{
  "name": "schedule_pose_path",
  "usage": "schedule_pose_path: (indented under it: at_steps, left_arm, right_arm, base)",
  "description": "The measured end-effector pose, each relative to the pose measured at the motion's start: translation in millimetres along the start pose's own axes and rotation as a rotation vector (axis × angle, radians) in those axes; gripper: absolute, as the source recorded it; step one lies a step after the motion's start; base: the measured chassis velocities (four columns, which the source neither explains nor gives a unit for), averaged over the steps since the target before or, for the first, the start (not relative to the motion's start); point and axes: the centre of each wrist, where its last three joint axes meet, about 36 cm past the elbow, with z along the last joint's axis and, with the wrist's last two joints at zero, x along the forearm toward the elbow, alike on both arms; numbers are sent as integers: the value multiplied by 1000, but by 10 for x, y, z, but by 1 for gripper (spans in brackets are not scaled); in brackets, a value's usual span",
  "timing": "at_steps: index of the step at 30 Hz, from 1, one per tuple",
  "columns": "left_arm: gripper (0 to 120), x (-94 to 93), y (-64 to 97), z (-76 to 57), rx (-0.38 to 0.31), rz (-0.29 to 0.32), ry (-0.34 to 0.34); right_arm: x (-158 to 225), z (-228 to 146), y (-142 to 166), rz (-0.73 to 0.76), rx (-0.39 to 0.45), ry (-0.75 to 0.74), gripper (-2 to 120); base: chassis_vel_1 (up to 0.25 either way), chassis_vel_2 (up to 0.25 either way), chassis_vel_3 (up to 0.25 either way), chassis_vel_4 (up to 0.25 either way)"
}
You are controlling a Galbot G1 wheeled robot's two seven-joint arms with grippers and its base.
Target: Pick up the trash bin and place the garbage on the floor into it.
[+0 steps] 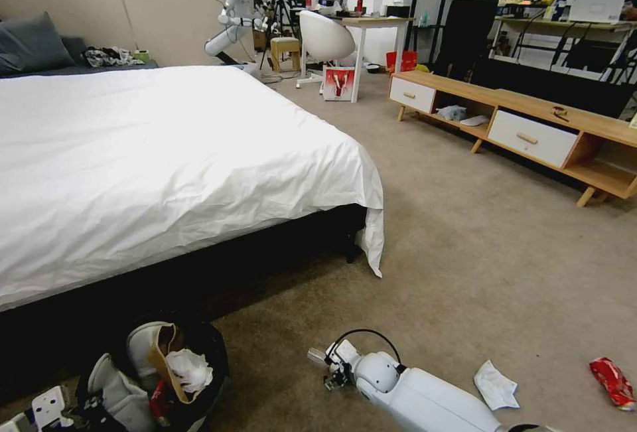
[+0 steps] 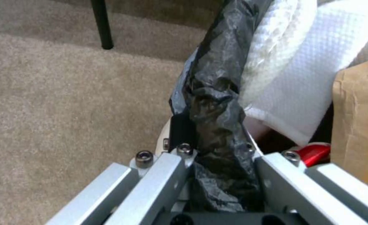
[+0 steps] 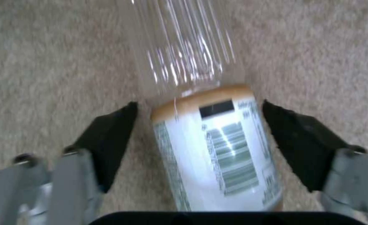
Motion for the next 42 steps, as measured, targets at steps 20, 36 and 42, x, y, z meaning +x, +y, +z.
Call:
schedule_pose_path:
  at_steps: [20, 36, 42]
  left_arm:
    - [3, -22, -36, 12, -4, 3, 3]
    - [3, -16, -151, -48, -7, 34, -2]
    - [3, 28, -236, -171, 16, 63, -29]
  right_arm:
    - [-54, 123, -34, 8, -5, -28, 28]
    - [1311, -108, -679, 97, -91, -213, 28]
    - [1999, -343, -842, 133, -93, -368, 28]
  base:
    - [0, 0, 0, 0]
    - [0, 0, 0, 0]
    - [0, 0, 0, 0]
